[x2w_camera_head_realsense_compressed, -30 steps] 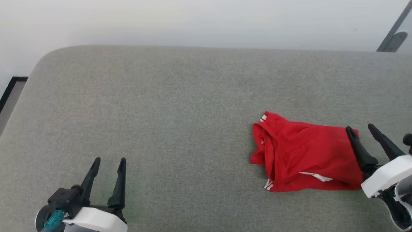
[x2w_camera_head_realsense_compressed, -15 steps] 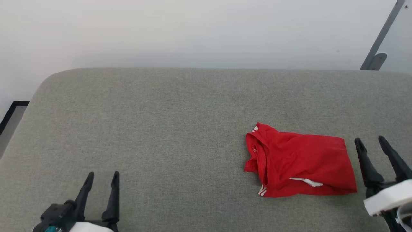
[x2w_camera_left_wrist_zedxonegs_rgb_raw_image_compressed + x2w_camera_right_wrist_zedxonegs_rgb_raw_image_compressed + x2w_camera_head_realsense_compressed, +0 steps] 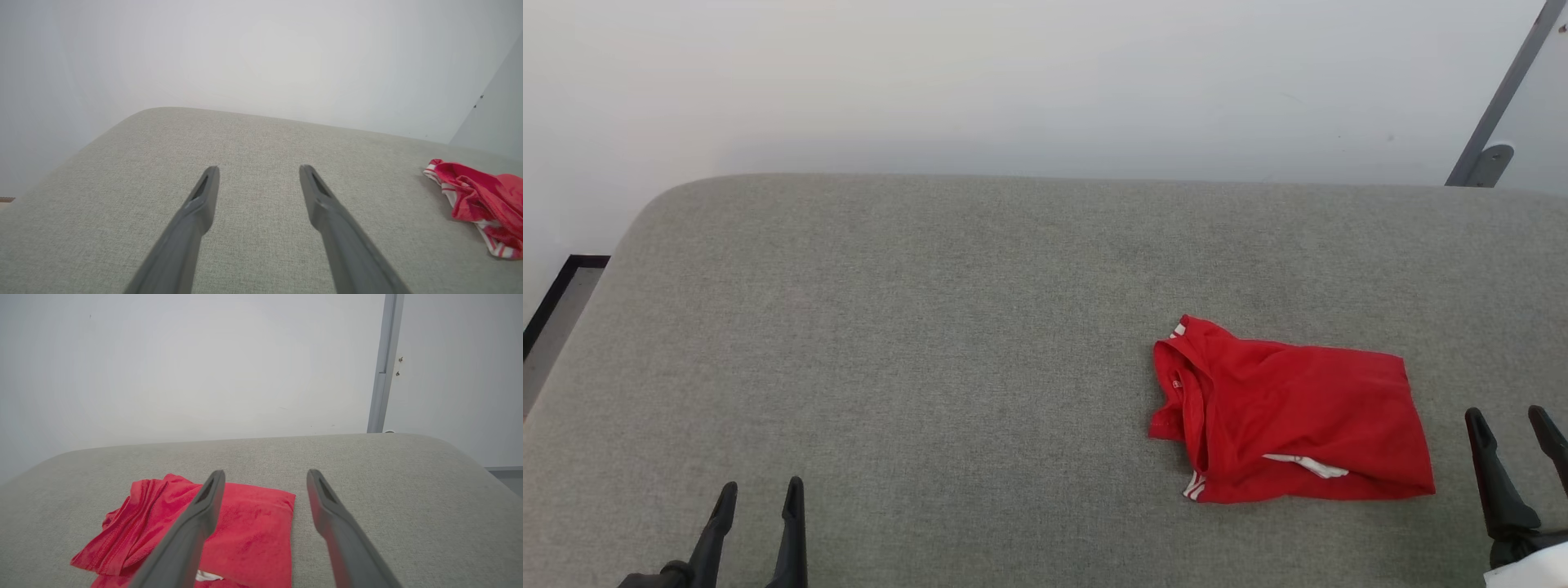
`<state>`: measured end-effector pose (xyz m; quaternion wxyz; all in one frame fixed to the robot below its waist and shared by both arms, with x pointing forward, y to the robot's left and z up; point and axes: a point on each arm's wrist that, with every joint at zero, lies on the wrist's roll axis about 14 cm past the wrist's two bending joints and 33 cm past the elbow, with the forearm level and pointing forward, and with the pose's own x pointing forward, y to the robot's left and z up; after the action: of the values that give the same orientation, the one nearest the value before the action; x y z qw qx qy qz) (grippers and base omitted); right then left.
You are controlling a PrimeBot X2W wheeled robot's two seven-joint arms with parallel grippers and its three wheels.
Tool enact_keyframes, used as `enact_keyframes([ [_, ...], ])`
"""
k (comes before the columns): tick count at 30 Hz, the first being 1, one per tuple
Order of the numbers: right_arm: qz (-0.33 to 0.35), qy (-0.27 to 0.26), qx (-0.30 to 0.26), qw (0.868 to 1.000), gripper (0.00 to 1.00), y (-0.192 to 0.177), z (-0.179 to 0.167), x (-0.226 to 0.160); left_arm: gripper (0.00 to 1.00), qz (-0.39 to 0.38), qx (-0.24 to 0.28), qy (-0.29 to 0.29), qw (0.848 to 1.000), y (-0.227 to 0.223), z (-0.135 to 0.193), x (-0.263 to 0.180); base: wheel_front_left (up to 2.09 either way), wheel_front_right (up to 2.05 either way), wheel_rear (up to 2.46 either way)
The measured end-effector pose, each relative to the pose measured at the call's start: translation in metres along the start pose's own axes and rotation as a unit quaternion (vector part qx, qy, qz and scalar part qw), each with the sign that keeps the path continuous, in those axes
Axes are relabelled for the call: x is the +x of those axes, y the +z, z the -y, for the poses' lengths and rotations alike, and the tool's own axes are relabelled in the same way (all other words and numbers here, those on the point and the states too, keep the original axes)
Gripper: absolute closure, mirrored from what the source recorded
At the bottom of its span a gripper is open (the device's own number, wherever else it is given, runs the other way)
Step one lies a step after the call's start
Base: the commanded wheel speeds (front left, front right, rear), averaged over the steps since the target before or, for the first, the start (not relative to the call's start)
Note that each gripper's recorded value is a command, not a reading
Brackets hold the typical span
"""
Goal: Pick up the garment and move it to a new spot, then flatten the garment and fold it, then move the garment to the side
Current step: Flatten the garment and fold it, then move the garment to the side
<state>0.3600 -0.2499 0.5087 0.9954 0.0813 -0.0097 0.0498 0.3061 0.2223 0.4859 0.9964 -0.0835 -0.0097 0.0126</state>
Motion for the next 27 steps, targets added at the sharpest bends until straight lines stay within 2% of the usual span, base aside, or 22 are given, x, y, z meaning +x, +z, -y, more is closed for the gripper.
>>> enact_keyframes([
  [10,-0.011,0.002,0.007,1.0,0.0,-0.005,-0.005,0.003,0.0,-0.003,0.006,-0.004,1.0,-0.001,0.001,0.006,0.0,0.0,0.0],
  [15,-0.109,0.019,-0.007,0.994,0.0,-0.035,-0.006,0.018,0.0,-0.002,0.009,-0.012,1.0,0.0,0.005,0.021,0.0,0.0,0.0],
  [17,-0.126,0.032,-0.011,0.991,0.0,-0.035,-0.01,0.03,0.0,-0.001,0.012,-0.016,1.0,0.001,0.005,0.03,0.0,0.0,0.0],
  [23,-0.239,0.047,-0.042,0.969,0.0,-0.046,0.003,0.063,0.0,-0.005,0.025,-0.04,0.999,-0.001,0.011,0.059,0.0,0.0,0.0],
  [27,-0.337,0.038,-0.039,0.94,0.0,-0.065,0.019,0.066,0.0,-0.006,0.028,-0.046,0.999,-0.003,0.012,0.075,0.0,0.0,0.0],
])
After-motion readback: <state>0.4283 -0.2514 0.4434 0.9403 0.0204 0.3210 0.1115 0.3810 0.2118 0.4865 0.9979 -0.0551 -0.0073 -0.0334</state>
